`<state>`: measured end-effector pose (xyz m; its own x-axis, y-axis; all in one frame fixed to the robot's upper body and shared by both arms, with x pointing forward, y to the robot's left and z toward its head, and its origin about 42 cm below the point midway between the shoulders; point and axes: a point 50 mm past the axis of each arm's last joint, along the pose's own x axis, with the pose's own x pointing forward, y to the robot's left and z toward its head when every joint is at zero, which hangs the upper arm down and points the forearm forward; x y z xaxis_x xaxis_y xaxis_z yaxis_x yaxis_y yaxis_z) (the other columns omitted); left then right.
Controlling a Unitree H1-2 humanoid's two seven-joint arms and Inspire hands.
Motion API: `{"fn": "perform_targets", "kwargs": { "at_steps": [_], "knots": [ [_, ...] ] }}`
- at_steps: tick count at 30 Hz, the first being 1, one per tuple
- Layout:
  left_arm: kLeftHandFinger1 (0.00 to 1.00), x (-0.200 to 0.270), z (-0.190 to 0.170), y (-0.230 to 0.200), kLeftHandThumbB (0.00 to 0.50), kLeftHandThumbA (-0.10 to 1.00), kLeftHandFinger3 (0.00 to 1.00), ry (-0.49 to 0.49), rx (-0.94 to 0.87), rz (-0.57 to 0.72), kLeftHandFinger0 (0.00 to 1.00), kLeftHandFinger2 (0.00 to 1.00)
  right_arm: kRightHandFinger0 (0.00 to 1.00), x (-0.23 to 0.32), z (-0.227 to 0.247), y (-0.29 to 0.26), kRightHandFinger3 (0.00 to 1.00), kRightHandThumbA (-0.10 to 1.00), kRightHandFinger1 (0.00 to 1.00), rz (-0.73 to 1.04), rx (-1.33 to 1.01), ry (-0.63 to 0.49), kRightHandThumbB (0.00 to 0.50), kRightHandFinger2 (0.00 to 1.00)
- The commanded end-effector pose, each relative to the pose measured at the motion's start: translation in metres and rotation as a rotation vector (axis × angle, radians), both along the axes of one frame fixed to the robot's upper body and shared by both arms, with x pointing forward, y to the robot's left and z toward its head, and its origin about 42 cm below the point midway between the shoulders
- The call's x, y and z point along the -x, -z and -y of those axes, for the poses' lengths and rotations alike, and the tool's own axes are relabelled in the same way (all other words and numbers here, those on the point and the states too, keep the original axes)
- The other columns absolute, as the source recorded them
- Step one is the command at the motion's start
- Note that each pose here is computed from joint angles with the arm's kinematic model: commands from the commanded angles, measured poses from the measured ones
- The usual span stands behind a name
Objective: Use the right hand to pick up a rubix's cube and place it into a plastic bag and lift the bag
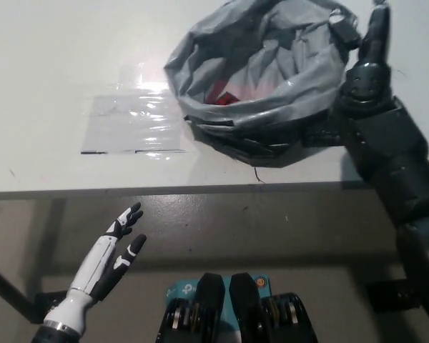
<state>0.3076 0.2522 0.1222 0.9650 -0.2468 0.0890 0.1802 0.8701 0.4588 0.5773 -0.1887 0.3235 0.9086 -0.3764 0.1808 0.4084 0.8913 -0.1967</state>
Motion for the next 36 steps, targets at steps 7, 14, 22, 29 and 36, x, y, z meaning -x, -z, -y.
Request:
{"fn": "perform_targets", "kwargs": {
  "at_steps": [7, 14, 22, 29, 36],
  "knots": [
    [1.00, -0.001, -0.001, -0.009, 0.064, 0.99, 1.00, 0.025, -0.011, 0.054, 1.00, 1.00, 1.00, 0.057, -0.006, -0.139, 1.00, 0.79, 1.00, 0.383, 0.311, -0.069, 0.500, 1.00],
    [1.00, -0.004, -0.001, -0.011, 0.058, 0.99, 1.00, 0.030, -0.007, 0.058, 1.00, 1.00, 1.00, 0.095, -0.017, -0.173, 1.00, 0.77, 1.00, 0.405, 0.358, -0.215, 0.500, 1.00],
    [1.00, -0.012, 0.000, -0.019, 0.086, 1.00, 1.00, 0.029, -0.017, 0.067, 1.00, 1.00, 1.00, 0.179, 0.002, -0.204, 1.00, 1.00, 1.00, 0.739, 0.327, -0.292, 0.362, 1.00],
    [1.00, -0.027, -0.002, -0.030, 0.077, 1.00, 1.00, 0.039, -0.018, 0.102, 1.00, 1.00, 1.00, 0.293, 0.020, -0.165, 1.00, 1.00, 1.00, 1.151, 0.435, -0.265, 0.302, 1.00],
    [1.00, -0.039, 0.001, -0.041, 0.114, 1.00, 1.00, 0.036, -0.012, 0.131, 1.00, 1.00, 1.00, 0.361, 0.016, -0.080, 1.00, 1.00, 1.00, 1.243, 0.457, -0.311, 0.283, 1.00]
  ]
}}
